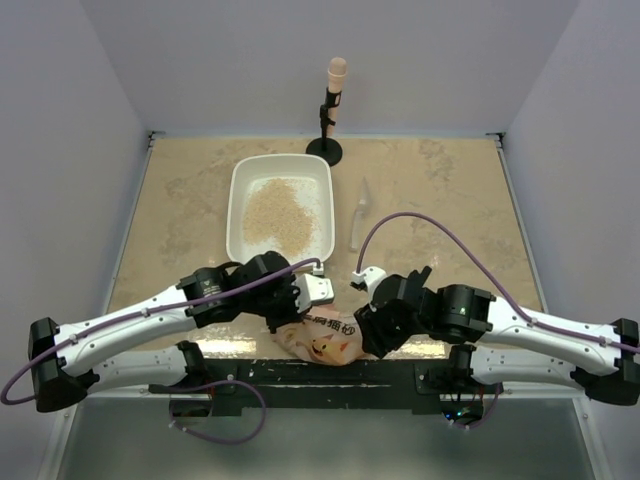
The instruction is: Fill the litter box with clean litter
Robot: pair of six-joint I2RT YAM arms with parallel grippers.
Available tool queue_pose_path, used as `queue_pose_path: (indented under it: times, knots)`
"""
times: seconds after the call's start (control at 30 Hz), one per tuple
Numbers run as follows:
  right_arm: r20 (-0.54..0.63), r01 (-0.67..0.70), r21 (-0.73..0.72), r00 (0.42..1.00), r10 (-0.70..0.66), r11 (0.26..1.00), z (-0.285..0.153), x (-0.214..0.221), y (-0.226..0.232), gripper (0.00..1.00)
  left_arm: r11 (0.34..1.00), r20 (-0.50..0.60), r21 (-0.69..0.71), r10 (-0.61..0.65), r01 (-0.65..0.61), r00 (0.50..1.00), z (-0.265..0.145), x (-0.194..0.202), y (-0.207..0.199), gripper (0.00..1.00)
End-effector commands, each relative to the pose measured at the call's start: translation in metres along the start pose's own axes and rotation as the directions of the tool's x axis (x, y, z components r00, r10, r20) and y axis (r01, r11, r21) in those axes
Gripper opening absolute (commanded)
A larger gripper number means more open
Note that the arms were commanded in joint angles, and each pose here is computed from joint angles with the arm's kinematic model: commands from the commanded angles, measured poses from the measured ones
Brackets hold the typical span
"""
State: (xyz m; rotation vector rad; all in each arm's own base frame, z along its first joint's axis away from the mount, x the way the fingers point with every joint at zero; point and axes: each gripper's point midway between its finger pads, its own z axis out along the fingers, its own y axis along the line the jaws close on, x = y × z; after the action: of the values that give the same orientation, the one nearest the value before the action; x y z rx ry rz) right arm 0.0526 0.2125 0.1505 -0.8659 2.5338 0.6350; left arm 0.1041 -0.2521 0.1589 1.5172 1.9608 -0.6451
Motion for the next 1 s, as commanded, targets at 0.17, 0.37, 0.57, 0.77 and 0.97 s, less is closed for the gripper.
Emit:
queue_pose_path:
  times: [0.17,0.37,0.57,0.77,0.97]
  knots:
    - [-0.008,0.033,-0.017,0.999,-0.033,0.999,0.026,-0.008,0.01,0.0,0.995,0.143,-0.097,0.021,-0.007,0.99,-0.026,-0.03,0.015,0.0]
    - [0.116,-0.016,0.1,0.993,0.005,0.995,0.009,-0.044,-0.005,0.0,0.986,0.143,-0.165,0.025,-0.001,0.989,-0.029,-0.027,0.031,0.0]
    - [0.193,-0.06,0.233,0.981,0.014,0.971,-0.018,-0.097,-0.056,0.0,0.969,0.204,-0.248,0.041,0.011,0.978,-0.039,-0.04,0.067,0.0]
    - [0.203,-0.03,0.265,0.979,-0.026,0.964,-0.02,-0.131,-0.075,0.0,0.967,0.241,-0.253,0.049,0.014,0.969,-0.036,-0.056,0.077,0.0]
    - [0.169,-0.028,0.229,0.986,-0.011,0.973,-0.014,-0.125,-0.072,0.0,0.967,0.211,-0.252,0.031,0.023,0.977,-0.033,-0.036,0.076,0.0]
